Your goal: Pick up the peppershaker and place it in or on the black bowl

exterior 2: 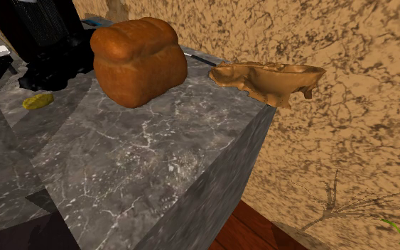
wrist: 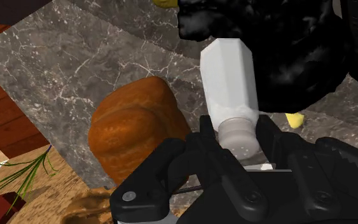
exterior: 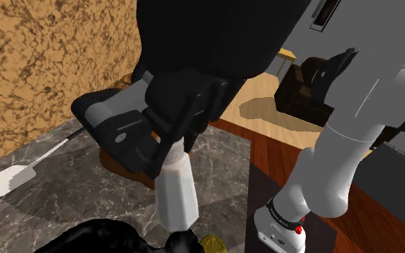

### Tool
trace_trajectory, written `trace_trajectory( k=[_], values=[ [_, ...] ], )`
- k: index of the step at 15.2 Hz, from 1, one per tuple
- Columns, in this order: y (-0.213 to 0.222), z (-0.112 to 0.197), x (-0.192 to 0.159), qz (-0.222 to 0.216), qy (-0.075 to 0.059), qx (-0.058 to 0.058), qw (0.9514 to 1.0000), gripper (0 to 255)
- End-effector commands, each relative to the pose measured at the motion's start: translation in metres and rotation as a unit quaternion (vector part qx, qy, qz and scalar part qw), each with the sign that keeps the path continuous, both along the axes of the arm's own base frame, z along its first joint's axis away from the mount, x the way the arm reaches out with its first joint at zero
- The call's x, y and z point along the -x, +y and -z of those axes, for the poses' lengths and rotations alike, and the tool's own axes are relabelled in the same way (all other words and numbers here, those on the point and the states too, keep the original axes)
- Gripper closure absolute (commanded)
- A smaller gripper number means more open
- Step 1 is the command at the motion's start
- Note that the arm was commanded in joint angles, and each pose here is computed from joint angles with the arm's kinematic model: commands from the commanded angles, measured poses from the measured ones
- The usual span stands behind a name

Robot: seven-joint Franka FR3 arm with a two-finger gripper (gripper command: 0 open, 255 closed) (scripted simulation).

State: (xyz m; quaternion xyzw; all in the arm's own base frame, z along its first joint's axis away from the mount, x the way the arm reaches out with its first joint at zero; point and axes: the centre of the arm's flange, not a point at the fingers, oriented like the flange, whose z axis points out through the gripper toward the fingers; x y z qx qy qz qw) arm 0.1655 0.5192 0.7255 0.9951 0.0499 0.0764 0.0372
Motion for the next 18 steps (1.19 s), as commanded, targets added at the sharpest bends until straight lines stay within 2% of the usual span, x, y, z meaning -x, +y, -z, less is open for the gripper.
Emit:
trace_trajectory(
  k=[1, 4, 18],
  values=[
    [0.021, -0.004, 0.014, 0.004, -0.001, 0.0, 1.0, 255],
    [0.054, -0.007, 0.037, 0.004, -0.001, 0.0, 1.0, 255],
    [0.054, 0.067, 0.037, 0.004, -0.001, 0.0, 1.0, 255]
  ],
)
